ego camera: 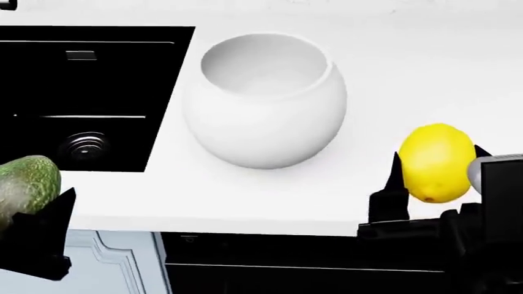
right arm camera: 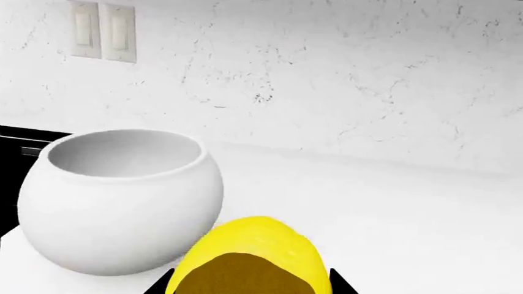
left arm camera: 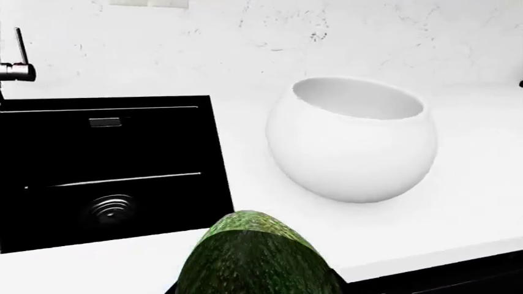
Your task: There is a mixed pile of frozen fruits and vegetables on the counter. Locate all the frozen vegetables and place the items in a bowl on the counter. Take all the frozen fruits and defrost them in a running sink.
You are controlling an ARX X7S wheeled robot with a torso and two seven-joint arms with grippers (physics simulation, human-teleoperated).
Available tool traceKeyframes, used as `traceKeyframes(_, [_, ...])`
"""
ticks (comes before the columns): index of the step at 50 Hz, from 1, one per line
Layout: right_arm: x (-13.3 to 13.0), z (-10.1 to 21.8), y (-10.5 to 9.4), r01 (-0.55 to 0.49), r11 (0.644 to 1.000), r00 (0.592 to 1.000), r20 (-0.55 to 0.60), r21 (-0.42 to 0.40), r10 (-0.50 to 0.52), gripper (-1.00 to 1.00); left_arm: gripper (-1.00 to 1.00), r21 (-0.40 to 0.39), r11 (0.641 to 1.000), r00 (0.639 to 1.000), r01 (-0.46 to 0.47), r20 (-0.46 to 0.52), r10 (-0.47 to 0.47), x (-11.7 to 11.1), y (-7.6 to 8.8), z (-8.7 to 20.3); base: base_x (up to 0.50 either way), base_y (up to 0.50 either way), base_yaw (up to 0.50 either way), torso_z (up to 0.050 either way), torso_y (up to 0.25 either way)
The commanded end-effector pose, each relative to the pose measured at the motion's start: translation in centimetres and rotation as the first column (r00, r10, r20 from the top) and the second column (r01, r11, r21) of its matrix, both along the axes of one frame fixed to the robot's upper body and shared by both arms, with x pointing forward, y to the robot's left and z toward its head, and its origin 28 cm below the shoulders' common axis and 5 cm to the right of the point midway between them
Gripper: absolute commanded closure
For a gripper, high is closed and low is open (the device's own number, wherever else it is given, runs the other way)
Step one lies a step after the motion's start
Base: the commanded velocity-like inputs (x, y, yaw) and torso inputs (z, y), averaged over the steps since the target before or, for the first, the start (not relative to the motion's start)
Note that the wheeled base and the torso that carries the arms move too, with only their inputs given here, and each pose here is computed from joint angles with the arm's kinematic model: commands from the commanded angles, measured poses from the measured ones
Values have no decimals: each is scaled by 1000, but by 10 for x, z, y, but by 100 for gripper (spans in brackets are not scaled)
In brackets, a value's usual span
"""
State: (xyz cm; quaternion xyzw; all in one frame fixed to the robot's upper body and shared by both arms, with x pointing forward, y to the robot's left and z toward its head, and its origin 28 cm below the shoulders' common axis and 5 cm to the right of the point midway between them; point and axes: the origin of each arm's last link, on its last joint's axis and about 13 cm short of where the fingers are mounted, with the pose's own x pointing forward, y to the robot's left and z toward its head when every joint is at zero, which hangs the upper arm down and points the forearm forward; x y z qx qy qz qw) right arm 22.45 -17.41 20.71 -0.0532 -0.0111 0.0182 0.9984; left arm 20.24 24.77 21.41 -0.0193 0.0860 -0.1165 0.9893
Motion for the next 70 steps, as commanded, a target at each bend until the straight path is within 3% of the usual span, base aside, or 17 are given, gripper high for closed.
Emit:
traceKeyframes(1, [2,1,5,-55,998,998,40,-35,56,100,100,-24,998,997,61,57,-59,2,-3,6,477,-270,0,0,0])
traceKeyframes(35, [0,8,4,-50,998,995,79,-28,53,100,100,-17,998,997,53,64,-52,-1,-1,7,500,-8,0,0,2])
traceKeyframes(46, [-2,17,-2,-26,1000,997,76,-10,27,100,100,3,998,994,62,94,-62,2,-3,23,23,0,0,0,2])
traceKeyframes(51, [-3,18,-2,-27,1000,997,76,-11,27,100,100,-12,990,978,142,156,-139,8,-13,56,0,0,0,0,0])
traceKeyframes(58, [-4,16,-3,-22,1000,997,71,-7,23,100,100,-39,962,945,271,199,-258,18,-33,80,0,0,0,0,0])
traceKeyframes(70, [-2,11,1,-38,999,998,52,-3,38,100,100,-64,881,877,469,149,-457,52,-69,97,0,0,0,0,0])
